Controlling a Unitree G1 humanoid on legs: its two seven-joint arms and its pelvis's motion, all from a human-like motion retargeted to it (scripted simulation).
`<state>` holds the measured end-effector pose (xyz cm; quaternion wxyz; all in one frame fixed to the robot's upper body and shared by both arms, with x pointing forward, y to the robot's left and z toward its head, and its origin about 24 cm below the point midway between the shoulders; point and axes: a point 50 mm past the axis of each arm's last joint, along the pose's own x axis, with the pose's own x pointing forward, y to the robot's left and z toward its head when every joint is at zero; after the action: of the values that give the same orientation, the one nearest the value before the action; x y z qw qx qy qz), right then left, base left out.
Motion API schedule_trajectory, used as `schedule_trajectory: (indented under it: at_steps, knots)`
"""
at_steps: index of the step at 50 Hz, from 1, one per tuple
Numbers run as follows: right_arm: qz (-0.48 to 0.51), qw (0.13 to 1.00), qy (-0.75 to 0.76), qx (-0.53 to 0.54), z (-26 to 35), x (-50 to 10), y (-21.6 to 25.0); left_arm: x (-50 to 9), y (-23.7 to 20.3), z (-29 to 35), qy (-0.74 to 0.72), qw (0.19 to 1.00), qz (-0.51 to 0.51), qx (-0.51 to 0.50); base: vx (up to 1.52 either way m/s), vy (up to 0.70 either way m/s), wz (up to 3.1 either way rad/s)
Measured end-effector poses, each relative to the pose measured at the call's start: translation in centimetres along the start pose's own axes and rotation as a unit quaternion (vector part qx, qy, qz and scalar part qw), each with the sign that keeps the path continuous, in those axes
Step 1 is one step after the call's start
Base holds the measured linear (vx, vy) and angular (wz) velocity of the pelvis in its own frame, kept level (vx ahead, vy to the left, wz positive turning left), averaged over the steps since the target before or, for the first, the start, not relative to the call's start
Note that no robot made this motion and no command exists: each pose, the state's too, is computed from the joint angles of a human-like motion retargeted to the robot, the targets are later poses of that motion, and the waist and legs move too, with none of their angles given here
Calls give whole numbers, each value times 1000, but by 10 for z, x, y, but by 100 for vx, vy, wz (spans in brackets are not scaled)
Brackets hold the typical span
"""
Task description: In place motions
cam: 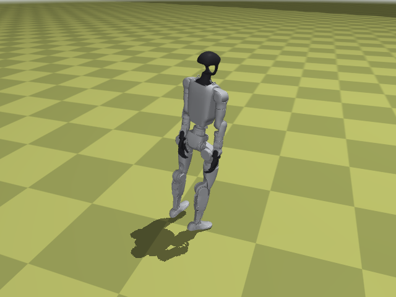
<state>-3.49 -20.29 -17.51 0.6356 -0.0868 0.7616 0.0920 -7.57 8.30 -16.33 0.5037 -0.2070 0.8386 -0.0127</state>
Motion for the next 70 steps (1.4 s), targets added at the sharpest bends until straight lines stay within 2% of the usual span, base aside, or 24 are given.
schedule_trajectory:
  at_steps: [3,6,10,15,22,25,27,31,35,40,45,50,55,59,62,70]
  knots:
    - [-23,997,18,-68,1,-1,-5,-3,8,5,-8,1000,-6,-6,-2,-4,-39]
    - [-27,994,13,-102,3,-2,-11,-10,27,14,-11,999,9,41,-2,-4,-71]
    - [-17,996,12,-92,1,-2,-14,-19,47,27,-28,993,65,94,-2,-1,33]
    - [-6,999,2,-52,1,-2,-10,-22,51,40,-71,981,139,118,-1,0,-5]
    - [-7,997,10,-73,-3,-1,-6,-16,32,30,-26,985,82,152,-1,0,-1]
    - [-23,998,-9,-62,6,-2,-10,-22,37,36,-20,987,73,143,-6,-5,-98]
    - [-71,996,-45,-24,27,-5,-19,-34,49,53,-25,985,91,142,-5,-5,-63]
    - [-147,963,-201,105,106,-26,-39,-74,58,113,-110,983,109,95,-3,-8,11]
    - [-75,920,-356,147,209,-77,-46,-142,25,200,-276,959,39,45,-3,-9,-1]
    - [25,840,-539,59,318,-184,-33,-261,-57,281,-486,867,-75,77,-2,-8,12]
    - [2,732,-682,0,372,-294,-21,-368,-117,301,-622,762,-96,150,8,-6,14]
    - [-23,655,-754,46,392,-373,-25,-443,-149,297,-701,688,-62,179,1,-3,-1]
    - [-14,652,-756,53,393,-405,-49,-469,-168,289,-708,672,-9,217,2,-9,9]
    - [-72,662,-744,56,390,-412,-63,-477,-179,285,-714,660,0,234,1,-5,4]
    - [-99,653,-747,74,389,-414,-67,-480,-181,284,-727,652,-6,215,0,0,0]
    - [-74,645,-755,95,390,-405,-60,-483,-171,287,-750,632,-46,189,0,0,0]
